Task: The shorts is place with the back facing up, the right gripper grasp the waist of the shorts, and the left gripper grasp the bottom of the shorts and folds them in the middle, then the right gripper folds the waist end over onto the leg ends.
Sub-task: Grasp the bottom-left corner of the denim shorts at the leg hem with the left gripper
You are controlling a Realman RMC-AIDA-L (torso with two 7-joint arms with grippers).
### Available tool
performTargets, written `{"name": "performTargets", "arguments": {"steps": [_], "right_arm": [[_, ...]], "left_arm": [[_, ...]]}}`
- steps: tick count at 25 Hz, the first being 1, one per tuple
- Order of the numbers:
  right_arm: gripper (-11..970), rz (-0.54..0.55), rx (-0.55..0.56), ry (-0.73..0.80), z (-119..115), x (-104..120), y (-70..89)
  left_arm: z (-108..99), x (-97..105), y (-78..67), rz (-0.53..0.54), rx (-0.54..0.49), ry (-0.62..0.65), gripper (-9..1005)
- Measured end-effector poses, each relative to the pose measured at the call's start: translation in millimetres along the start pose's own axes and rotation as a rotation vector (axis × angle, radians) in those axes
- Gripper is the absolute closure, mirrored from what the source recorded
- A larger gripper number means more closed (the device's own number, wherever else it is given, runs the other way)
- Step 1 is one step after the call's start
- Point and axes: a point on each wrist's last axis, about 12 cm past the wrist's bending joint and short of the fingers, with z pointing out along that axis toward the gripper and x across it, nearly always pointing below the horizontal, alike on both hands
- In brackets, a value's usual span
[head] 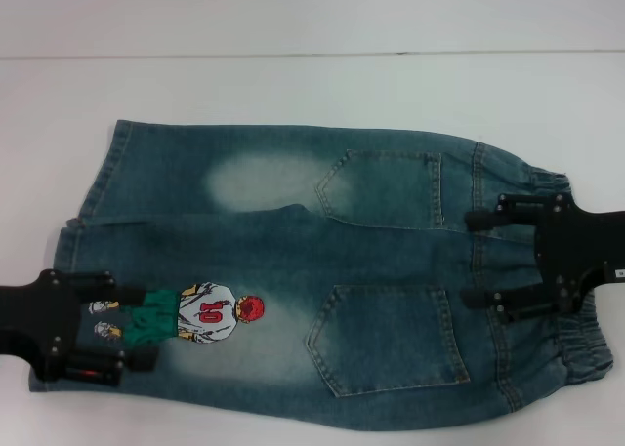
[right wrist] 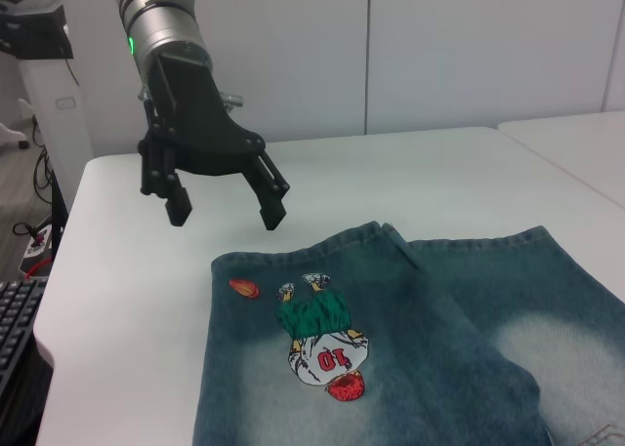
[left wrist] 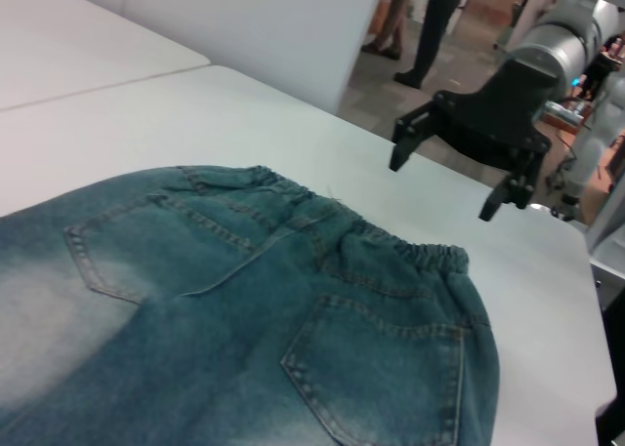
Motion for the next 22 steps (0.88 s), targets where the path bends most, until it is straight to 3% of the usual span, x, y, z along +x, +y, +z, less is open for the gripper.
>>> {"name": "performTargets", "arguments": {"steps": [4, 12, 17, 22], "right_arm": [[46, 0.009, 0.006, -0.002, -1.6, 2.7, 1.8], [46, 0.000, 0.051, 0.001, -11.2, 10.6, 4.5], [46, -0.024, 0.072, 0.000, -15.1, 11.6, 3.2], [46, -0.045, 0.073, 0.002, -14.7, 9.2, 0.7]], "left_arm": [[-6.0, -3.1, 1.5, -0.033, -0.036, 0.000, 123], [-25.4, -22.1, 2.4, -0.274, -0.150, 0.064, 134], [-22.2, -32.4, 6.2, -0.476, -0.206, 0.266, 140], [-8.3, -35.7, 14.9, -0.578, -0.312, 0.479, 147]]}}
